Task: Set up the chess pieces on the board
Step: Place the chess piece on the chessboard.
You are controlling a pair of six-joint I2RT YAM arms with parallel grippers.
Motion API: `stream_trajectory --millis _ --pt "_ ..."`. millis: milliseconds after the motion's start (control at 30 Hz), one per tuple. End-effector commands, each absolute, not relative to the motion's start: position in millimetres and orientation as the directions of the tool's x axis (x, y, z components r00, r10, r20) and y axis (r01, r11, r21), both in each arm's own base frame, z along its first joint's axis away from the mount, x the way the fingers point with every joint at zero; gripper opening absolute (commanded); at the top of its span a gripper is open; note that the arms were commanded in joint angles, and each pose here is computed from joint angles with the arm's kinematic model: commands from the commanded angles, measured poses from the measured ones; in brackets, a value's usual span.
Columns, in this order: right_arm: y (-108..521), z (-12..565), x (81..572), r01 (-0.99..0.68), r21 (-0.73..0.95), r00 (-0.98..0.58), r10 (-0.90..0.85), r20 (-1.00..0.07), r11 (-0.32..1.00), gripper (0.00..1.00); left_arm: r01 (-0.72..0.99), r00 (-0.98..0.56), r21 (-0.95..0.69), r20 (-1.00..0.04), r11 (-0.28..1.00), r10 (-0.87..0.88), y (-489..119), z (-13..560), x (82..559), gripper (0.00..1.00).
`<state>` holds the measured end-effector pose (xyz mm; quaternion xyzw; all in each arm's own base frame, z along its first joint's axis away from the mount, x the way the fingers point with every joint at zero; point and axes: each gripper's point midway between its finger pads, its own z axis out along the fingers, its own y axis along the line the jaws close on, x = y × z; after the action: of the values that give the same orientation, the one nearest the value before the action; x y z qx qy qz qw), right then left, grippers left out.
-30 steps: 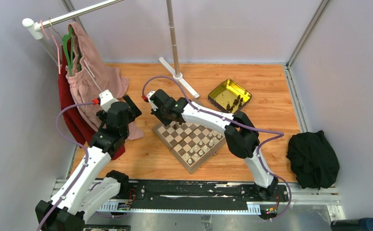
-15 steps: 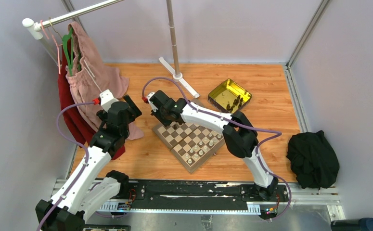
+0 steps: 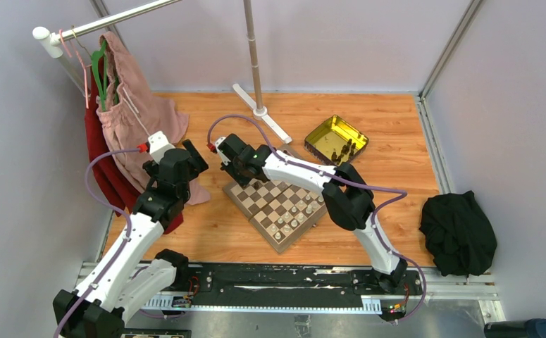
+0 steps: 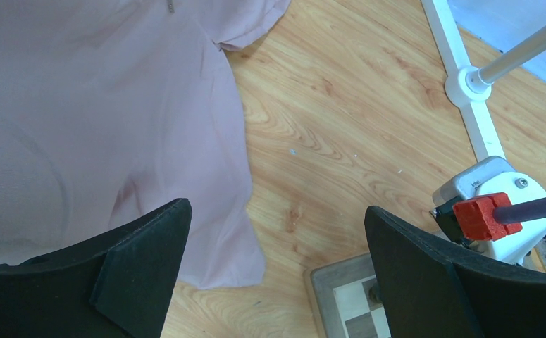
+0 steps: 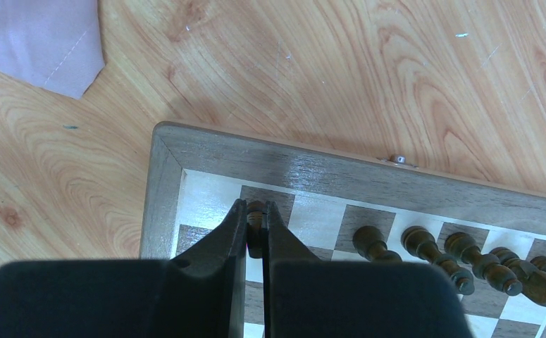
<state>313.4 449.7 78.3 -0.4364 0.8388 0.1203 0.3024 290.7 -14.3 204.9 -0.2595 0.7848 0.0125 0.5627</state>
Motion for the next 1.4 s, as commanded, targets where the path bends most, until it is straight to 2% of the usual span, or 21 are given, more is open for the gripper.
stream_trajectory --millis 0,100,300,500,1367 --pt "454.8 79.3 314.2 -0.813 -0.061 -0.426 -0.663 -0.615 0.579 0.00 -0.411 -0.234 -0.268 -0.893 0.872 -0.385 -17.5 202.6 294.7 1.00" --pt "452.5 79.2 313.9 -0.813 -0.067 -0.424 -0.667 -0.613 0.579 0.03 -0.403 -0.235 -0.271 -0.892 0.874 -0.385 -19.3 202.9 296.2 1.00" --pt "449.9 83.5 313.8 -0.813 -0.076 -0.416 -0.667 -0.618 0.578 0.21 -0.393 -0.237 -0.282 -0.889 0.875 -0.392 -22.5 202.0 298.2 1.00" --pt "449.3 91.5 316.7 -0.824 -0.099 -0.384 -0.678 -0.627 0.558 0.30 -0.392 -0.237 -0.285 -0.888 0.875 -0.395 -23.3 203.1 299.4 1.00" --pt "450.1 137.7 331.0 -0.810 -0.092 -0.366 -0.621 -0.693 0.580 0.36 -0.402 -0.161 -0.299 -0.907 0.865 -0.389 -16.5 240.7 303.9 1.00"
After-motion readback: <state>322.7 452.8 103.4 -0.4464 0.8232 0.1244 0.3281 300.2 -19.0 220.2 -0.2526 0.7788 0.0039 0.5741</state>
